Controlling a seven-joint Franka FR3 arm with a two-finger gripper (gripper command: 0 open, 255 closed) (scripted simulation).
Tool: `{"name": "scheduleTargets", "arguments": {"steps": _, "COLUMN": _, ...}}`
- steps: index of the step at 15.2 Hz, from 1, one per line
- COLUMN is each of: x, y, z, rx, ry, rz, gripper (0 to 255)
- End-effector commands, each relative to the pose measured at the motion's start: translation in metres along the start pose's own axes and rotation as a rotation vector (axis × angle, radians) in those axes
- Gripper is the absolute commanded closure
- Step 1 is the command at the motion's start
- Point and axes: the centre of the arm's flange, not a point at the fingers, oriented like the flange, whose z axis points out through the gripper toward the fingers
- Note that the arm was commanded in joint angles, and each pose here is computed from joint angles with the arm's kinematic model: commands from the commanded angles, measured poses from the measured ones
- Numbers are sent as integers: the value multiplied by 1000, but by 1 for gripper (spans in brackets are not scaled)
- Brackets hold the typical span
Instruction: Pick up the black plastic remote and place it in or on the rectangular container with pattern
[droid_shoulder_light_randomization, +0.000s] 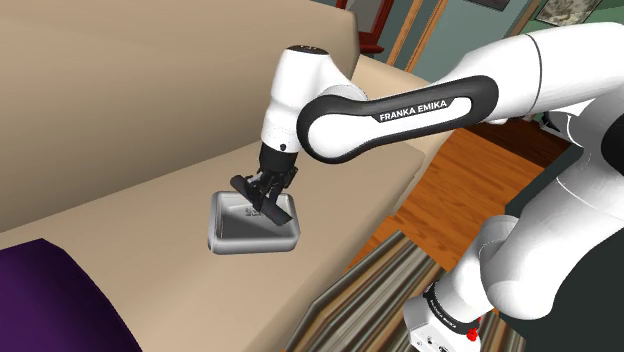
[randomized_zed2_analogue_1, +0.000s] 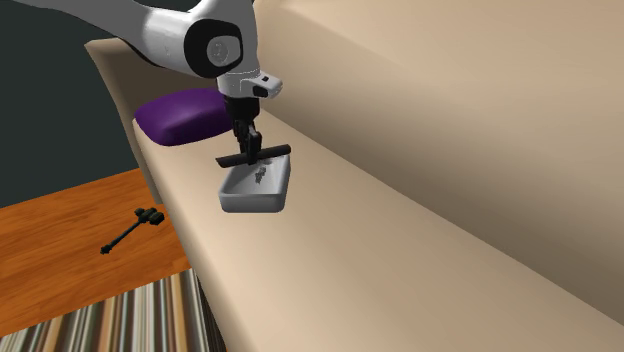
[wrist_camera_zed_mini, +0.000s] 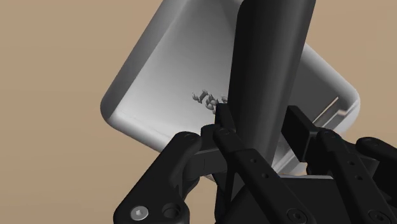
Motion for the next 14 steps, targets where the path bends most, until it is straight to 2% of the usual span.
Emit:
{"name": "scheduleTargets", "arguments": {"steps": 1, "x": -1, "y": 0, "z": 11, "rx": 0, "ry": 1, "rz": 0, "gripper": 255}}
{"name": "scheduleTargets", "arguments": {"steps": 10, "x": -1, "y": 1, "z": 19, "rx": 0, "ry": 1, "rz": 0, "gripper": 255}}
{"name": "scheduleTargets", "arguments": {"steps": 11, "x": -1, "y": 1, "z": 19, "rx": 0, "ry": 1, "rz": 0, "gripper": 0}}
{"name": "scheduleTargets", "arguments": {"steps": 14, "x": -1, "y": 1, "z": 19, "rx": 0, "ry": 1, "rz": 0, "gripper": 0}}
